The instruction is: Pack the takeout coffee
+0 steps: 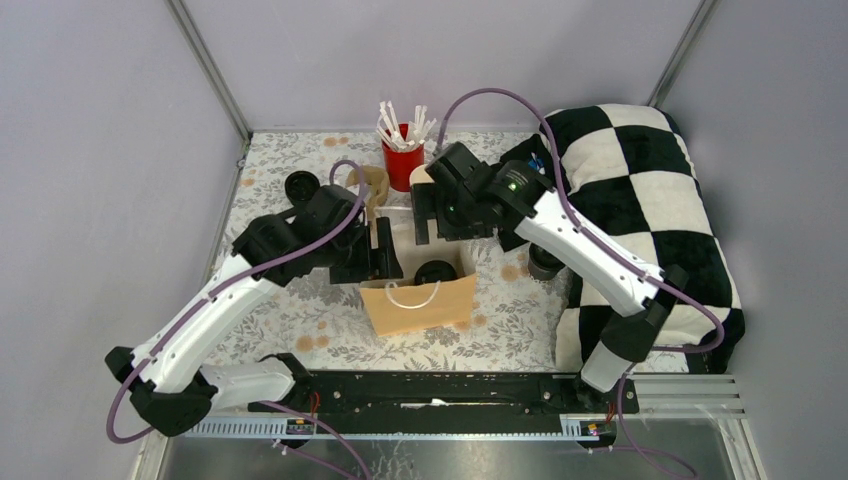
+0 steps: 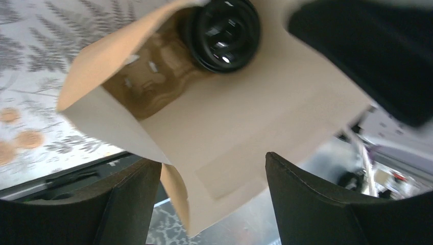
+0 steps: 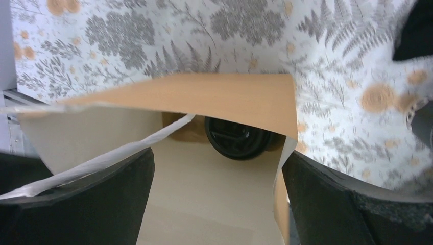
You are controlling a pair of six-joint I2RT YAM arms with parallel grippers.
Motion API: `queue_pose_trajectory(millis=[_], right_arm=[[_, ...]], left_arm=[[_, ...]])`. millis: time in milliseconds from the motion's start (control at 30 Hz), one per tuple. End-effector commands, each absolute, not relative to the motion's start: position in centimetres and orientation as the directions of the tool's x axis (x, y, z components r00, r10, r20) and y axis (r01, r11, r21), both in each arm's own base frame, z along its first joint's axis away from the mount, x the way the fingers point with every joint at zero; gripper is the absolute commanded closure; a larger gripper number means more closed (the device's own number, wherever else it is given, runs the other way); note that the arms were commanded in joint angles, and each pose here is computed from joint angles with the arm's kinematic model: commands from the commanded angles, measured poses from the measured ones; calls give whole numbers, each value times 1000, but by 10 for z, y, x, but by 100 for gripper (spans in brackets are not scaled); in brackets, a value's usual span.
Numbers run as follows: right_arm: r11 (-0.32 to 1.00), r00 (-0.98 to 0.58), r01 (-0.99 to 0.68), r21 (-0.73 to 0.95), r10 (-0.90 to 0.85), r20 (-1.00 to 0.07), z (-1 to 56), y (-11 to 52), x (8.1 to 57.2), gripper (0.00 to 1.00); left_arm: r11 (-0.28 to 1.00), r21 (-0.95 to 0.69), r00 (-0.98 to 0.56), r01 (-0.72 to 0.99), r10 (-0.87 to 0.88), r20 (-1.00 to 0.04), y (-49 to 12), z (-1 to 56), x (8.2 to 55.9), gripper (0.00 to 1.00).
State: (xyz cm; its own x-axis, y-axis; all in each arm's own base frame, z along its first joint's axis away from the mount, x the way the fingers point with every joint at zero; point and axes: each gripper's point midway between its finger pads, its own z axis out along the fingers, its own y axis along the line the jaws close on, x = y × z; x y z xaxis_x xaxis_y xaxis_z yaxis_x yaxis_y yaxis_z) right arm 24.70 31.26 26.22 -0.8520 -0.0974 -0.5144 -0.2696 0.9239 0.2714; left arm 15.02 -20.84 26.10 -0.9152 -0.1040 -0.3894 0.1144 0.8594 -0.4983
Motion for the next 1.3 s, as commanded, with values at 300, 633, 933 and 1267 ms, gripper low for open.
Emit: queue_pose_trajectory(millis=[300,633,933,1267], right_arm=[[789,-740,-527,316,-242,-628,292,383,319,0],[880,-698,-374,294,-58,-714,367,287,293,0],[867,-840,-149,476,144,-524,365,254,230,0],[652,-945,0,758,248,-213,326,285,175,17]], left_arm=[[482,-757,-870,441,23,-492,-281,347,100,9],[755,-531,-696,385,-141,-704,-214,399,151,9],[909,-347,-655,230,-119,-746,-187,397,224,1],[908,-322,-740,270,-18,-672,-191,352,261,24]])
